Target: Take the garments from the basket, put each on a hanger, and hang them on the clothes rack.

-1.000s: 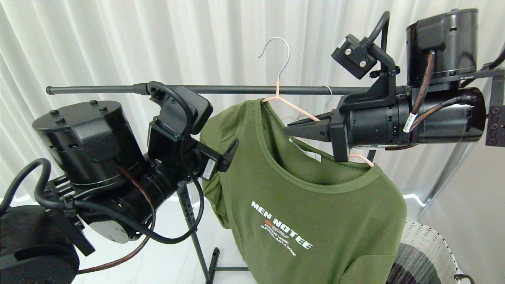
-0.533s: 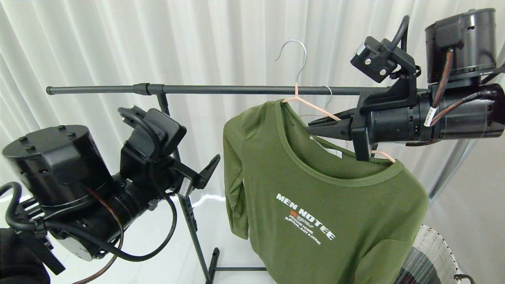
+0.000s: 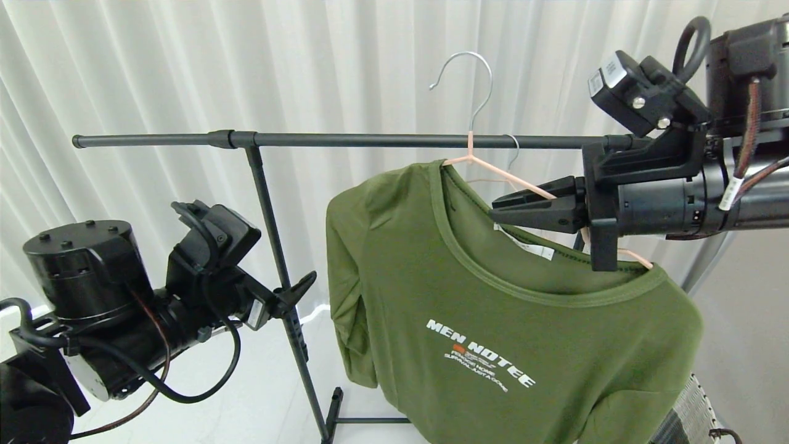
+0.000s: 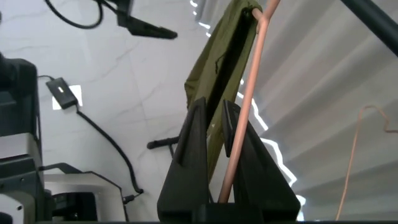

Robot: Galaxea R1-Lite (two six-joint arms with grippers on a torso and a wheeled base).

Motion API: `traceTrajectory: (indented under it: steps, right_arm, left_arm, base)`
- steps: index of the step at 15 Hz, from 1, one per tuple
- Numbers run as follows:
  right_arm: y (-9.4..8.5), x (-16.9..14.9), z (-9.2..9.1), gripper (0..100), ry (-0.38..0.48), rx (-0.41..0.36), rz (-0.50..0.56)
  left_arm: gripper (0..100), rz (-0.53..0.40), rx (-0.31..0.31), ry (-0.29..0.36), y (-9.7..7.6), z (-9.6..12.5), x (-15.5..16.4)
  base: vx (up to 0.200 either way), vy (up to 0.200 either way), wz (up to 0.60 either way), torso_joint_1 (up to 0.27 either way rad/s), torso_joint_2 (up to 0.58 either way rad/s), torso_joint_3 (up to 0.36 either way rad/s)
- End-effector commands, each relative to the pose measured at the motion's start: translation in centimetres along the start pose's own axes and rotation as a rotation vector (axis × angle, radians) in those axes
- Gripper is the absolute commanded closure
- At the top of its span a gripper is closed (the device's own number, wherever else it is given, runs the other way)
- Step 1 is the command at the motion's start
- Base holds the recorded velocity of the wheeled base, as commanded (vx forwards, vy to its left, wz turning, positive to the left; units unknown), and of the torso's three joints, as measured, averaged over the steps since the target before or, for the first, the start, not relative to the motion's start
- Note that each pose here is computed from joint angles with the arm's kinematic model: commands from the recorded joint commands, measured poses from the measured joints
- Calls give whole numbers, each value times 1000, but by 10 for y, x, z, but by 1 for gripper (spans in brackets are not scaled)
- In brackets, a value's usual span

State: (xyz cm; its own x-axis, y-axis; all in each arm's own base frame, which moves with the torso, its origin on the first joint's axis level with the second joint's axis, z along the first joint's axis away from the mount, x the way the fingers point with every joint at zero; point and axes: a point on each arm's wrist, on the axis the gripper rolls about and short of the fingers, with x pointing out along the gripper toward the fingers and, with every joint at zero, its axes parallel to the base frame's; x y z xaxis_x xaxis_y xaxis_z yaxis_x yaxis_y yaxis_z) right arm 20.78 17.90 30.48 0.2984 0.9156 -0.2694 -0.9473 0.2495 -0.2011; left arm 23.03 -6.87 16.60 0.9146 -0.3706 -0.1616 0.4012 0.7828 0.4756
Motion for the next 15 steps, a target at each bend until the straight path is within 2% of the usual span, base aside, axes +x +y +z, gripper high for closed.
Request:
traceTrajectory:
  steps: [1,4,15]
  right_arm:
    - [4,-6,4,100,-20,-10,17]
    - [8,-10,2,100,-25,-16,35]
    - [22,-16,6,100,-58,-34,109]
  left_arm:
    - [0,-27,-28,26,1,-9,6]
    - [0,-71,-87,10,0,-10,8]
    - [0,-92,-84,-4,2,-11,8]
  base:
    - [0,0,0,0,0,0]
    - [0,0,0,0,0,0]
    - [0,0,0,0,0,0]
